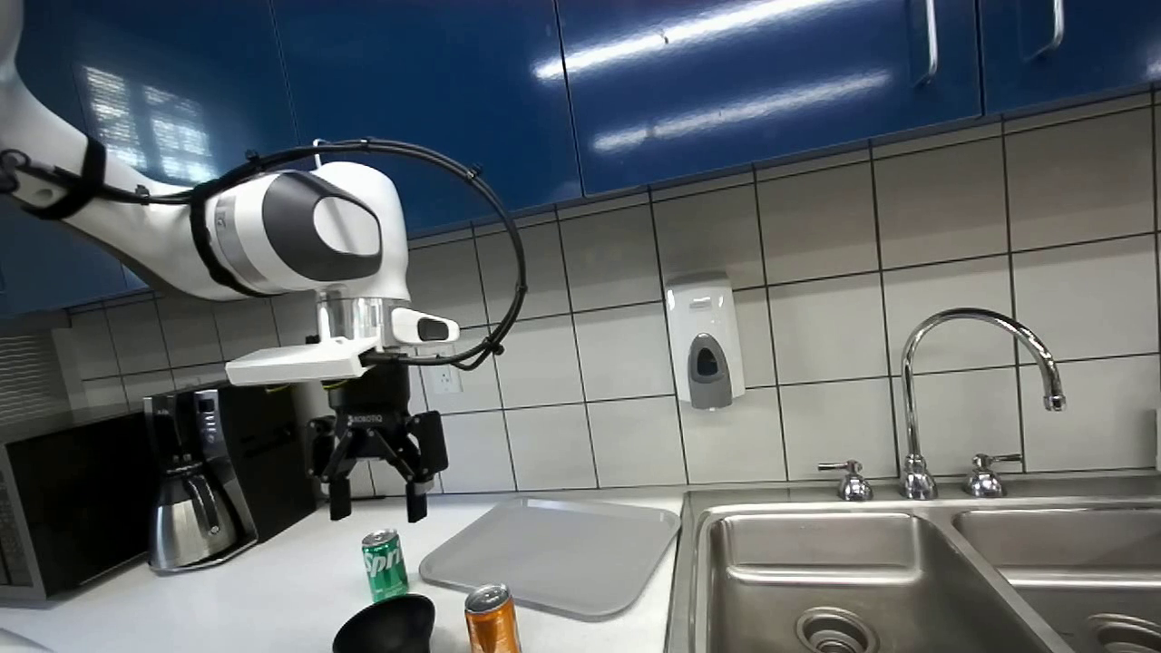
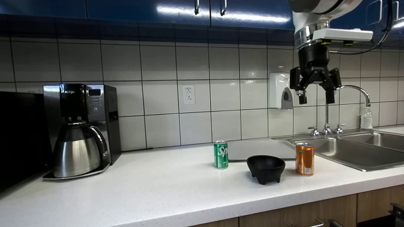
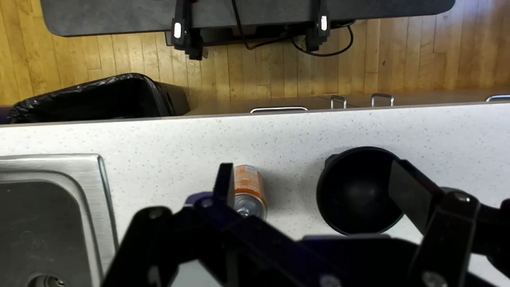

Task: Put the green and orange can on the tray

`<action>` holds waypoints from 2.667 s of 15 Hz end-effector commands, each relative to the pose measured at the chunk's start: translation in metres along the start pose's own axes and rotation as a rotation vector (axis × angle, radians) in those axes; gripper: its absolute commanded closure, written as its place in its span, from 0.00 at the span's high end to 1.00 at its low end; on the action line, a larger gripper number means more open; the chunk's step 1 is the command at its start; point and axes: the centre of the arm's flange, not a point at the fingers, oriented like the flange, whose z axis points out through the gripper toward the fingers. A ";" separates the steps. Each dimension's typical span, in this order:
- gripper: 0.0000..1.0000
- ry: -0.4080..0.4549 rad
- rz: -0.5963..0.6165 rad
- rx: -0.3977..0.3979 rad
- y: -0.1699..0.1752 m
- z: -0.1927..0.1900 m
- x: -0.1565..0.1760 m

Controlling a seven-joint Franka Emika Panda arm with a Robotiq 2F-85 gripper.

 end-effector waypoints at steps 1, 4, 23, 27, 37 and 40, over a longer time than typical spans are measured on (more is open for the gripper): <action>1.00 0.019 -0.015 0.023 -0.055 0.012 0.019; 1.00 0.036 0.018 0.038 -0.110 0.028 0.037; 1.00 0.093 0.150 -0.035 -0.251 0.074 0.195; 1.00 0.086 0.168 -0.020 -0.246 0.080 0.218; 1.00 0.076 0.201 -0.050 -0.218 0.097 0.252; 1.00 0.071 0.195 -0.047 -0.218 0.102 0.257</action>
